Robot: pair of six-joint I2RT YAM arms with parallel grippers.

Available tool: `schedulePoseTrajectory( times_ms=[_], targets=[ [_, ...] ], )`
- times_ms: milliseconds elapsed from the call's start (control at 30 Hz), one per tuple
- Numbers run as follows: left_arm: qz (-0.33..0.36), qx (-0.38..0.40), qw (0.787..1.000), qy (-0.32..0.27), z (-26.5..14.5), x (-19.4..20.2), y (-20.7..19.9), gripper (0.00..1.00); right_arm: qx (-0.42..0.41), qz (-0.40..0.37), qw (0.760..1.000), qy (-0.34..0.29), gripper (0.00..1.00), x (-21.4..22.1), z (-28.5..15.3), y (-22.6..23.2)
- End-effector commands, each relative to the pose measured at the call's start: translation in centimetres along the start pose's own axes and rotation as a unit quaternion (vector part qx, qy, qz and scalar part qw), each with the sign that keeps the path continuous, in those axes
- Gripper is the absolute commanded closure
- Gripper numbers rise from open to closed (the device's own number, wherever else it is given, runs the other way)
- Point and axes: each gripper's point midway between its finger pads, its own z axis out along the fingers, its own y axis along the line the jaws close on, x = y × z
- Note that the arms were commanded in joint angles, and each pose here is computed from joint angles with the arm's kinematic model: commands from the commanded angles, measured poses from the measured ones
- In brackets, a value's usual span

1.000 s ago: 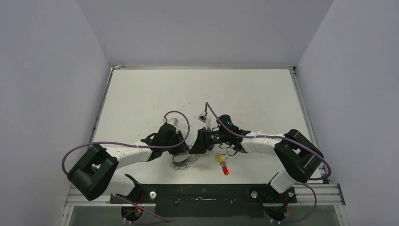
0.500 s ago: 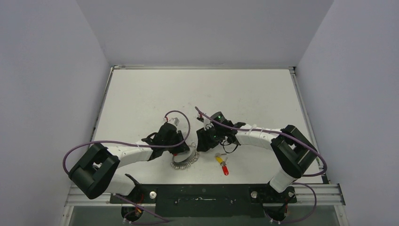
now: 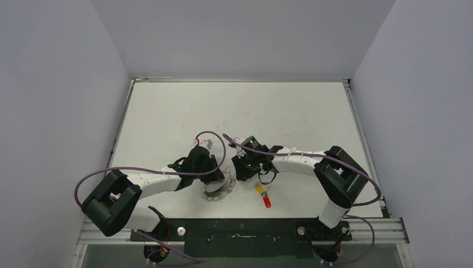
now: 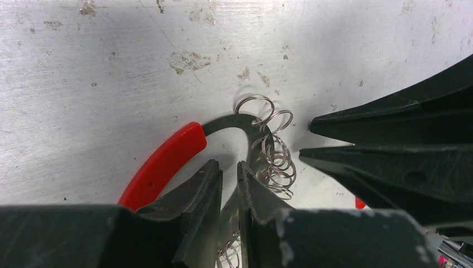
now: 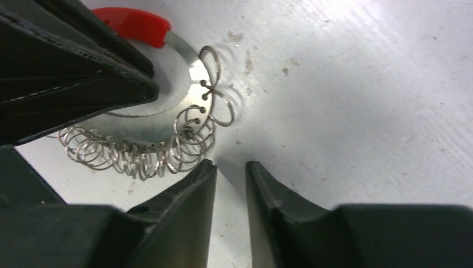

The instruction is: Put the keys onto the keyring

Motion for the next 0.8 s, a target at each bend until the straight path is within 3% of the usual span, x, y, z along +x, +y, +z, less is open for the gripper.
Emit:
schedulePoseTrajectory(
  times_ms=[0, 167, 300, 367, 600, 767],
  targets=[
    [0.013, -0.066, 0.996, 0.053, -0.2, 3.1, 3.6, 0.84, 0.042, -0.001, 0.999, -0.014, 0.76, -1.1, -0.5, -1.2],
    [0.014, -0.069, 0.996, 0.055, -0.1, 3.3, 3.7, 0.84, 0.044, -0.001, 0.998, -0.043, 0.75, -2.3, -1.8, -1.0],
    [0.014, -0.069, 0.996, 0.057, 0.0, 3.3, 3.7, 0.85, 0.003, -0.013, 0.998, -0.063, 0.47, -3.2, -2.2, 0.7],
    [0.014, -0.068, 0.996, 0.058, 0.0, 3.4, 3.6, 0.85, -0.007, -0.017, 0.998, -0.065, 0.38, -3.4, -2.2, 1.2],
    [0.014, -0.069, 0.996, 0.059, -0.1, 3.5, 3.7, 0.85, -0.004, -0.021, 0.999, -0.050, 0.45, -3.8, -0.8, 1.7],
    [0.012, -0.070, 0.996, 0.059, -0.1, 3.7, 3.8, 0.85, -0.001, -0.025, 0.999, -0.047, 0.37, -4.0, -0.2, 2.2]
  ],
)
